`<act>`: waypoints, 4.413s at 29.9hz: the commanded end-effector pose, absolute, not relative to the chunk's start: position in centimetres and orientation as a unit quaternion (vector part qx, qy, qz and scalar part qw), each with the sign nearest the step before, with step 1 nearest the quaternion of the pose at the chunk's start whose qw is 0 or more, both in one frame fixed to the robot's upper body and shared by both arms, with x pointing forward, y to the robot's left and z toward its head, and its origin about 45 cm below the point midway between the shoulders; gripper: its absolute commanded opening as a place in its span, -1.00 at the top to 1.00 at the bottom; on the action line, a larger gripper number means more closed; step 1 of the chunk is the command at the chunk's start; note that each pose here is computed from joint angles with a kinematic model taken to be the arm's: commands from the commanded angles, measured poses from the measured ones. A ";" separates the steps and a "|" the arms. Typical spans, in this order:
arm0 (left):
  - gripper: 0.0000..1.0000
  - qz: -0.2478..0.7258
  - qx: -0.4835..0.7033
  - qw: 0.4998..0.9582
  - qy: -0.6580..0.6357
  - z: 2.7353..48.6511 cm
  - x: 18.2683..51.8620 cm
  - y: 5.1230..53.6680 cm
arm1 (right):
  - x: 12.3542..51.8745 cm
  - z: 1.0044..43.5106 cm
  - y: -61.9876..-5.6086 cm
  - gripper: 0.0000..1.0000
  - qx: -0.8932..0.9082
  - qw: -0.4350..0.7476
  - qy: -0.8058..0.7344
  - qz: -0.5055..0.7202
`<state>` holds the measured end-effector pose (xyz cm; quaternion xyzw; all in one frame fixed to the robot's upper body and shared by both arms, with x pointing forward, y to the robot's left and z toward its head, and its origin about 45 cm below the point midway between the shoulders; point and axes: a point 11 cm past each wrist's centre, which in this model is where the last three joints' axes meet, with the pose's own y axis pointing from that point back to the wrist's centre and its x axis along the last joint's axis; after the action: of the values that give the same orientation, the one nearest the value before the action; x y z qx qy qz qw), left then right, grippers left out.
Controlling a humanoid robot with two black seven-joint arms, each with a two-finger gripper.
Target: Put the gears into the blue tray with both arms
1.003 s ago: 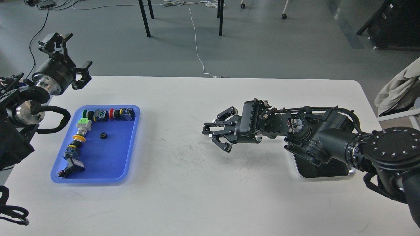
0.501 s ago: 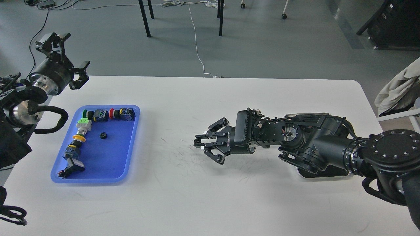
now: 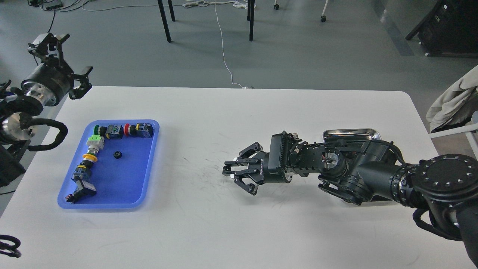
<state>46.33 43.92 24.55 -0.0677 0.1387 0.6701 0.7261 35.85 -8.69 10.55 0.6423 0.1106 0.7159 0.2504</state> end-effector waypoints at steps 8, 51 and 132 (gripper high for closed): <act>-0.97 0.678 -0.064 0.721 0.129 25.3 45.9 45.4 | 35.8 10.6 -8.6 -0.31 0.649 0.249 0.102 0.712; -0.97 0.492 0.145 0.859 -0.008 26.6 43.3 35.9 | 50.8 23.9 -27.5 -0.88 0.727 0.304 -0.551 0.274; -0.94 -0.053 0.334 0.805 -0.487 17.7 30.3 15.6 | 49.7 21.4 -31.7 -0.93 0.693 0.136 -0.708 -0.011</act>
<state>29.99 16.63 18.75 0.3367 -0.4791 -0.0510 0.8090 49.69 -31.83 21.56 0.7001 -0.7007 -0.0108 0.1371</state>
